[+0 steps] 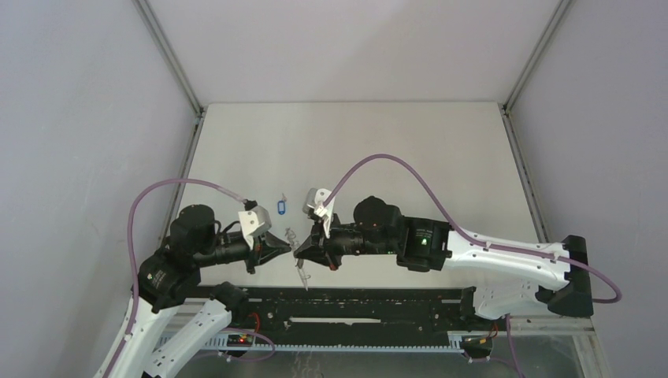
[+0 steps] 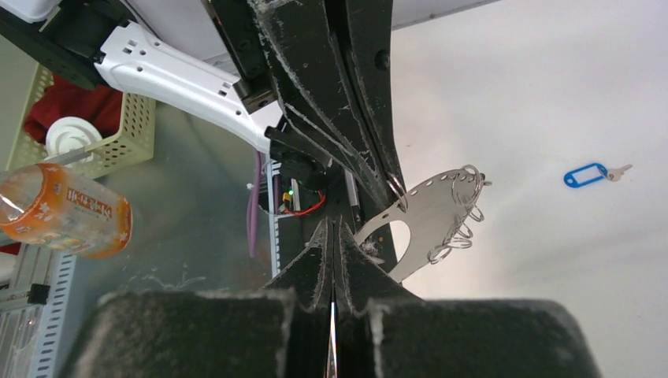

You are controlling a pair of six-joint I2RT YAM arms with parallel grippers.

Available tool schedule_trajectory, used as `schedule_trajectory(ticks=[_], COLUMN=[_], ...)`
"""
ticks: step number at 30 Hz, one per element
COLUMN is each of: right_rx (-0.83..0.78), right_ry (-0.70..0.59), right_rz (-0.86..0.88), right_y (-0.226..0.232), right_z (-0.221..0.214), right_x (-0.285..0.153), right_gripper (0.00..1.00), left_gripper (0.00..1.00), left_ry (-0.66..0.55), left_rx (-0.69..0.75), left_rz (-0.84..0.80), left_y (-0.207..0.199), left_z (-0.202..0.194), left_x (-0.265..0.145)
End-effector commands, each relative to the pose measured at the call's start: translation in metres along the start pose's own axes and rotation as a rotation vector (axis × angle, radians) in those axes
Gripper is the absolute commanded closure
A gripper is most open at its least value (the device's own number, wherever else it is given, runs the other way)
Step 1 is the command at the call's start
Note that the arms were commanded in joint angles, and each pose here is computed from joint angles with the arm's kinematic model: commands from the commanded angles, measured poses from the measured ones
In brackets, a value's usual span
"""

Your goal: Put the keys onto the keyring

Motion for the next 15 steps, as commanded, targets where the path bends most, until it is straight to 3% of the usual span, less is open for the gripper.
schedule_trajectory(ticks=[1,15], right_rx=[-0.042,-0.064], right_ry=[-0.125,-0.163], right_rz=[0.006,-0.039], right_y=[0.005,-0.002], right_z=[0.026,0.025], right_x=[0.005,0.022], right_gripper=[1.00,1.00], left_gripper=[1.00,1.00], left_ry=[-0.072,-0.067], left_rx=[0.027,0.027], left_rz=[-0.025,-0.025], left_y=[-0.004,-0.005], left_z=[0.015,0.014], left_x=[-0.003,-0.004])
Point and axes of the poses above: each gripper's point midway between its finger pads, its own x axis out along the fingers, its own y axis along the line the jaws close on, z = x × y, the point moved 10 cm from there along -x, back along the fingers, and after that the axes turned 2 degrees about -x, right-handed, at the moved point
